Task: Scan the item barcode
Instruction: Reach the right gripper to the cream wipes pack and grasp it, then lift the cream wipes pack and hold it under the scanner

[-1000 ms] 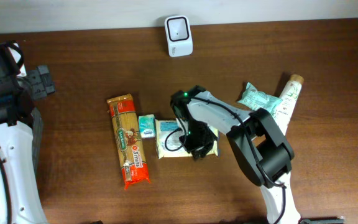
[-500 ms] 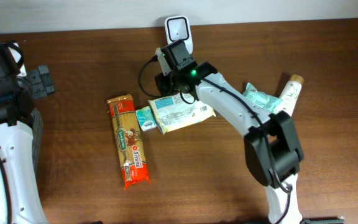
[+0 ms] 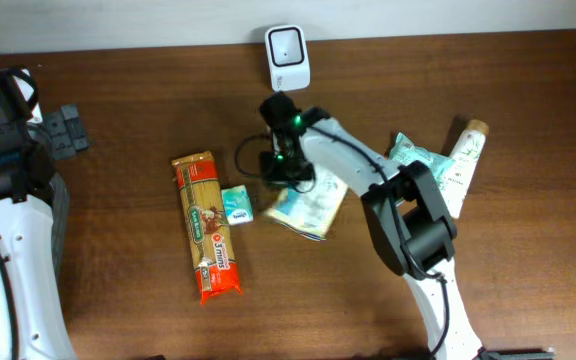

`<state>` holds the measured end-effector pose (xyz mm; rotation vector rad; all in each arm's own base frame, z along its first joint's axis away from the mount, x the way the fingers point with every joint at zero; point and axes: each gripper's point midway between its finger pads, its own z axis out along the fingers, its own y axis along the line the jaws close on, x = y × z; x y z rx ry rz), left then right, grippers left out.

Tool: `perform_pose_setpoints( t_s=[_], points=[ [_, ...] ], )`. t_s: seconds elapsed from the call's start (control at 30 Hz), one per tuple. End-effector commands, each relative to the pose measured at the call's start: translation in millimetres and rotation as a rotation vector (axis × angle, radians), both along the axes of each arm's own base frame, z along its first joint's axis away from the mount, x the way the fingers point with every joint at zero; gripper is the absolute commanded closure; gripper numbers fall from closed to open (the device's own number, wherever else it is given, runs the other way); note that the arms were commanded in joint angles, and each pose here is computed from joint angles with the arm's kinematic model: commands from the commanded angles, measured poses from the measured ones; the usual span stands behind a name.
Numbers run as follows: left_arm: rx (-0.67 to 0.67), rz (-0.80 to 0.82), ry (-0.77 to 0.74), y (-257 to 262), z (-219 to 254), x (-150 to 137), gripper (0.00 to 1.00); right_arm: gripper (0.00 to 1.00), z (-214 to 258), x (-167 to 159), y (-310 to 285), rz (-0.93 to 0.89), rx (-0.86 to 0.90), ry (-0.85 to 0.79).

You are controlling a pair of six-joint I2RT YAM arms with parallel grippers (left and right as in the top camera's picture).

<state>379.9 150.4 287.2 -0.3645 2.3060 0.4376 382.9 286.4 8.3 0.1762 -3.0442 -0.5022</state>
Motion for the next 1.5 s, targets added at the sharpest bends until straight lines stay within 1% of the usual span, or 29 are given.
perform_pose_setpoints(
  t_s=[0.0,0.03,0.07,0.1,0.13,0.23,0.27,0.37,0.4,0.47,0.53,0.57,0.67,0.73,0.77,0.83,0.87,0.97,1.0,1.03,1.13,1.17,1.2,1.23,1.27,1.3,1.33,1.4,1.47],
  points=[
    [0.017,-0.003,-0.005,2,5,-2,0.01,0.88,38,2,-27,0.08,-0.059,-0.013],
    [0.017,-0.003,-0.005,2,5,-2,0.01,0.88,35,-5,-42,0.085,-0.138,0.007],
    [0.017,-0.003,-0.006,2,5,-2,0.01,0.95,32,-11,-77,0.091,-0.322,0.018],
    [0.017,-0.003,-0.005,2,5,-2,0.01,0.96,35,-8,-105,0.053,-0.477,-0.007],
    [0.017,-0.003,-0.005,2,5,-2,0.01,0.96,36,-4,-117,0.034,-0.532,-0.02],
    [0.017,-0.003,-0.006,2,5,-2,0.01,0.96,58,16,-140,-0.057,-0.504,-0.063],
    [0.017,-0.003,-0.006,2,5,-2,0.01,0.91,72,33,-160,-0.126,-0.485,-0.095],
    [0.017,-0.003,-0.005,2,5,-2,0.01,0.89,70,59,-206,-0.26,-0.457,-0.11],
    [0.017,-0.003,-0.005,2,5,-2,0.01,0.89,62,71,-215,-0.269,-0.403,-0.116],
    [0.017,-0.003,-0.005,2,5,-2,0.01,0.87,46,88,-210,-0.195,-0.302,-0.148],
    [0.017,-0.003,-0.005,2,5,-2,0.01,0.78,31,94,-205,-0.158,-0.279,-0.164],
    [0.017,-0.003,-0.006,2,5,-2,0.01,0.76,24,94,-204,-0.143,-0.279,-0.159],
    [0.017,-0.003,-0.005,2,5,-2,0.01,0.73,6,89,-185,-0.009,-0.183,-0.129],
    [0.017,-0.003,-0.005,2,5,-2,0.01,0.73,10,82,-154,0.139,-0.022,-0.144],
    [0.017,-0.003,-0.006,2,5,-2,0.01,0.72,13,78,-139,0.203,0.03,-0.153],
    [0.017,-0.003,-0.006,2,5,-2,0.01,0.72,14,67,-116,0.289,0.064,-0.151],
    [0.017,-0.003,-0.005,2,5,-2,0.01,0.67,16,55,-94,0.373,0.096,-0.151],
    [0.017,-0.003,-0.005,2,5,-2,0.01,0.66,19,31,-52,0.481,0.149,-0.134],
    [0.017,-0.003,-0.006,2,5,-2,0.01,0.66,19,16,-33,0.55,0.153,-0.125],
    [0.017,-0.003,-0.005,2,5,-2,0.01,0.65,19,5,-19,0.588,0.154,-0.113],
    [0.017,-0.003,-0.005,2,5,-2,0.01,0.65,28,-8,-10,0.616,0.151,-0.086],
    [0.016,-0.004,-0.005,2,5,-2,0.01,0.65,41,-6,-13,0.608,0.15,-0.083],
    [0.017,-0.003,-0.006,2,5,-2,0.01,0.64,68,2,-21,0.586,0.151,-0.097],
    [0.017,-0.003,-0.006,2,5,-2,0.01,0.6,96,9,-28,0.566,0.154,-0.121],
    [0.017,-0.003,-0.006,2,5,-2,0.01,0.55,135,13,-41,0.54,0.155,-0.151],
    [0.017,-0.003,-0.005,2,5,-2,0.01,0.53,173,15,-53,0.512,0.157,-0.196],
    [0.017,-0.003,-0.006,2,5,-2,0.01,0.51,206,27,-63,0.41,0.145,-0.281],
    [0.017,-0.003,-0.005,2,5,-2,0.01,0.5,264,24,-82,0.331,0.16,-0.408],
    [0.017,-0.003,-0.005,2,5,-2,0.01,0.49,322,5,-111,0.262,0.159,-0.538]
  ],
)
